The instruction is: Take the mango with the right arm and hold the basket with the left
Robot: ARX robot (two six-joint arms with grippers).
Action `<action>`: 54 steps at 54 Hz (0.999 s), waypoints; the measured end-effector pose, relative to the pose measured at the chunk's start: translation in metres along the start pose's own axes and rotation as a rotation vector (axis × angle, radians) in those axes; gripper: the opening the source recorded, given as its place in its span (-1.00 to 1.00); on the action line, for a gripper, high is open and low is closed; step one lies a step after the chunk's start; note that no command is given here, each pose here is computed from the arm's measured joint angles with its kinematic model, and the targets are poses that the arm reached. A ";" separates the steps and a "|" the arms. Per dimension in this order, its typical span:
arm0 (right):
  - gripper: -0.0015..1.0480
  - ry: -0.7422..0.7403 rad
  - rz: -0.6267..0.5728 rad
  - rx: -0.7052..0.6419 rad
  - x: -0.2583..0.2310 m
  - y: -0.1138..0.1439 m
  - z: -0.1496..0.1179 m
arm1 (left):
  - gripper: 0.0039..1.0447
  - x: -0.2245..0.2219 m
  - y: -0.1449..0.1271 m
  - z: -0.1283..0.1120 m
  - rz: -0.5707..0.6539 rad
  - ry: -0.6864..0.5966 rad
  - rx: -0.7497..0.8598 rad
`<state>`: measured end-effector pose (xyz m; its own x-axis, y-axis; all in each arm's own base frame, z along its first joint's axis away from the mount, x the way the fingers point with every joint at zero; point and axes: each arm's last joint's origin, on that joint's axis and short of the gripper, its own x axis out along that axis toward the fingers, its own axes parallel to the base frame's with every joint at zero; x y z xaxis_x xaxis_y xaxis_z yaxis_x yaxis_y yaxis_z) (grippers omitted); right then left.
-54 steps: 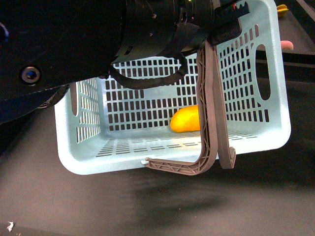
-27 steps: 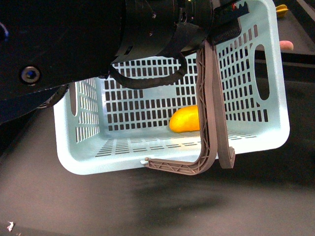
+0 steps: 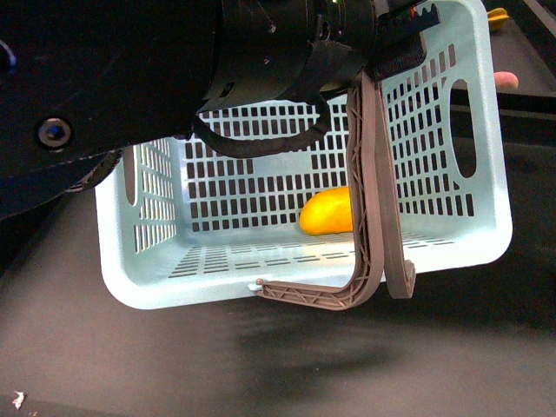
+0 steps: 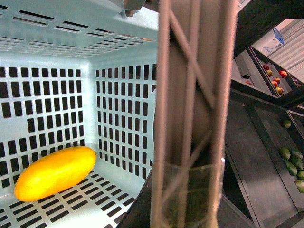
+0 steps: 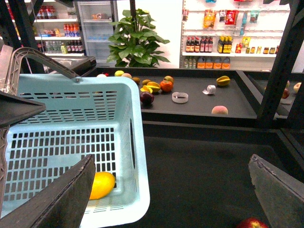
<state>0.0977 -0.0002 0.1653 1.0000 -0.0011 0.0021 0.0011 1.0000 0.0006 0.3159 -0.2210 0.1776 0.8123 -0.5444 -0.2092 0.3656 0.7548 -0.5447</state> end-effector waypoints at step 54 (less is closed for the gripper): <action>0.84 0.000 0.000 0.000 0.000 0.000 0.000 | -0.89 0.079 0.141 0.093 0.723 -0.455 -0.710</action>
<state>0.0977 -0.0002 0.1653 1.0000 -0.0011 0.0025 0.0011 1.0000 0.0006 0.4741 -0.1235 0.1593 0.8732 0.2342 -0.4274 -0.4868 0.3801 -0.7865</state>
